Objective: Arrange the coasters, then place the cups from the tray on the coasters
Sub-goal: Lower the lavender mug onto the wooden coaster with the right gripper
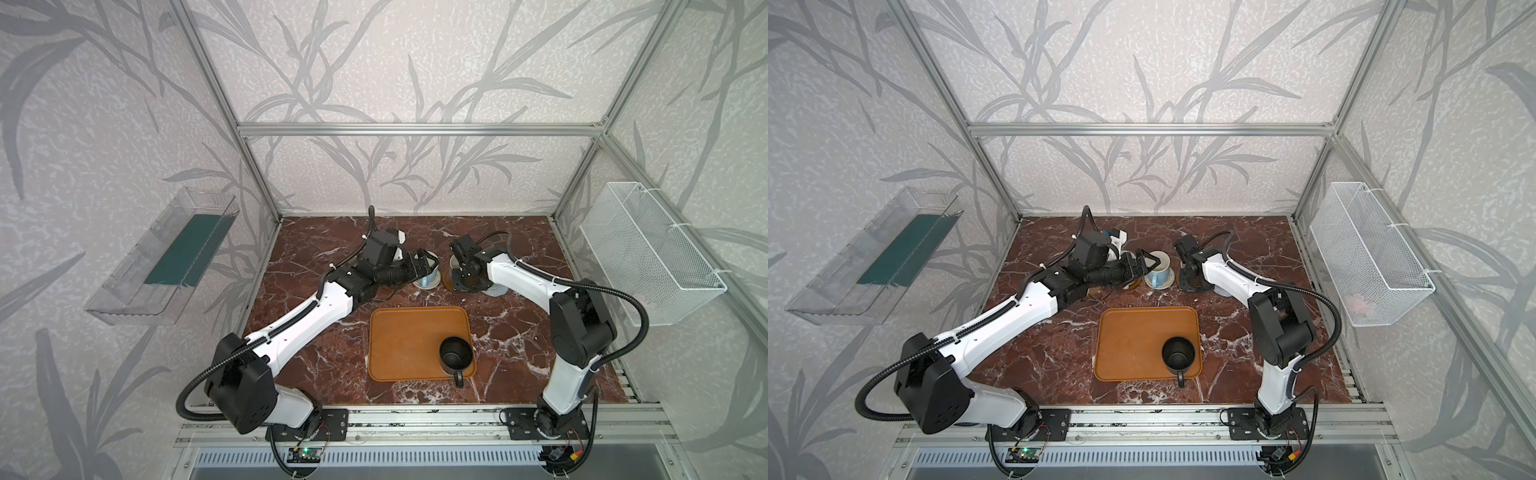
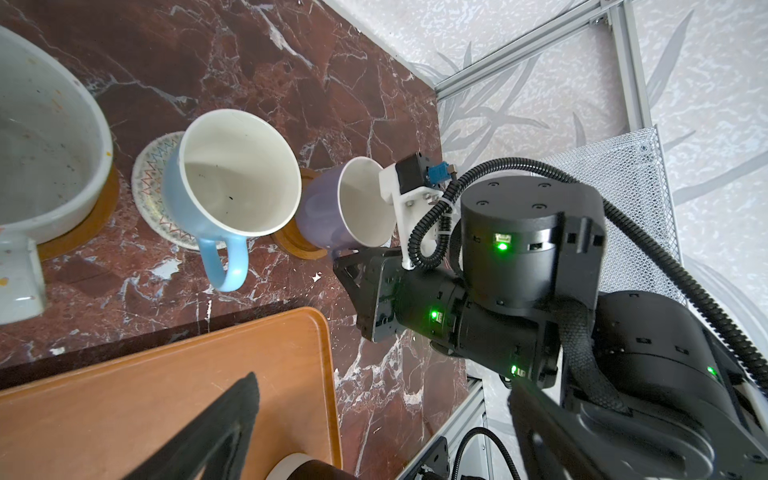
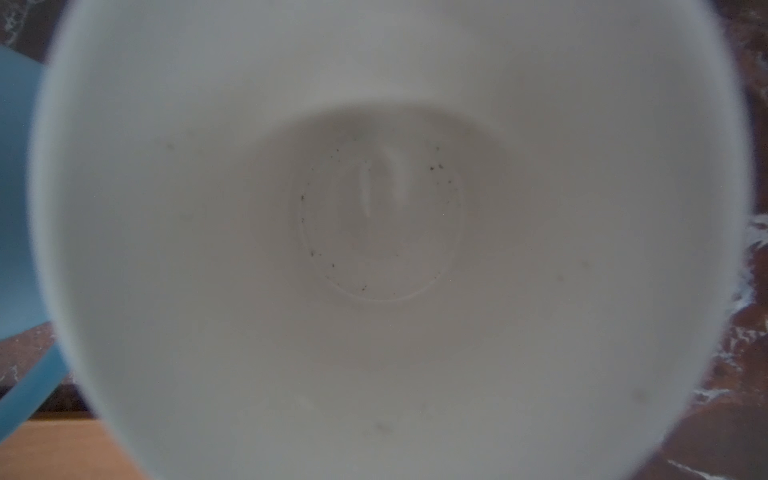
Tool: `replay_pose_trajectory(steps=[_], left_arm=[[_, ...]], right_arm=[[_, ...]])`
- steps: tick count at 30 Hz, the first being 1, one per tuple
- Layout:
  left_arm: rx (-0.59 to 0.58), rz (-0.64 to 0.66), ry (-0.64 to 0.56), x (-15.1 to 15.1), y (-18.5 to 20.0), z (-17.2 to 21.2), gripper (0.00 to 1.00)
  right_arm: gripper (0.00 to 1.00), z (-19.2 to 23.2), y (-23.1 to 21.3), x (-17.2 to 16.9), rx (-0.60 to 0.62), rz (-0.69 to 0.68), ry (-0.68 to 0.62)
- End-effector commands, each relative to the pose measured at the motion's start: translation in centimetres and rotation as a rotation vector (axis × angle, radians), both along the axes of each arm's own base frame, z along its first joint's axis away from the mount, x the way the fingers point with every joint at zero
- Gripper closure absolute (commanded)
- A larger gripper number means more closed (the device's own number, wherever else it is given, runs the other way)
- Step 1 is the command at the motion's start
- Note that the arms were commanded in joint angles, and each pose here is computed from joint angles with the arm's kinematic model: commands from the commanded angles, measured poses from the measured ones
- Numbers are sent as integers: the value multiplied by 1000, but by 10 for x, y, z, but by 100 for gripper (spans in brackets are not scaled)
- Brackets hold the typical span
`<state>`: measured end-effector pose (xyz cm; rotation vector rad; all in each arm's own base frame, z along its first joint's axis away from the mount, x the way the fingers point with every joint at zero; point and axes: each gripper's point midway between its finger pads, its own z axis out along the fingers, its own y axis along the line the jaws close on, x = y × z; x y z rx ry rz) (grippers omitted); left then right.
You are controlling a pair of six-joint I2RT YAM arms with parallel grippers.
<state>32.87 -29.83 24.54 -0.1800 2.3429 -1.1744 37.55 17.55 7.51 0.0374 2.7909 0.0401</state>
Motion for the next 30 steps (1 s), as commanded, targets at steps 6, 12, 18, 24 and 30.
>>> replay_pose_trajectory(steps=[6,12,18,24,30], left_arm=[[-34,-4,10,6,-4,0,4],[-20,-6,18,4,-3,-5,4],[-17,-3,16,3,0,-5,4],[-20,17,-1,1,6,-1,4],[-12,20,0,0,9,-2,4]], right_arm=[[100,6,8,18,25,-6,-50],[100,-5,4,15,8,-14,-34],[100,-17,0,12,-20,-27,-5],[100,-26,-3,7,-36,-37,25],[97,-29,-4,7,-39,-39,32]])
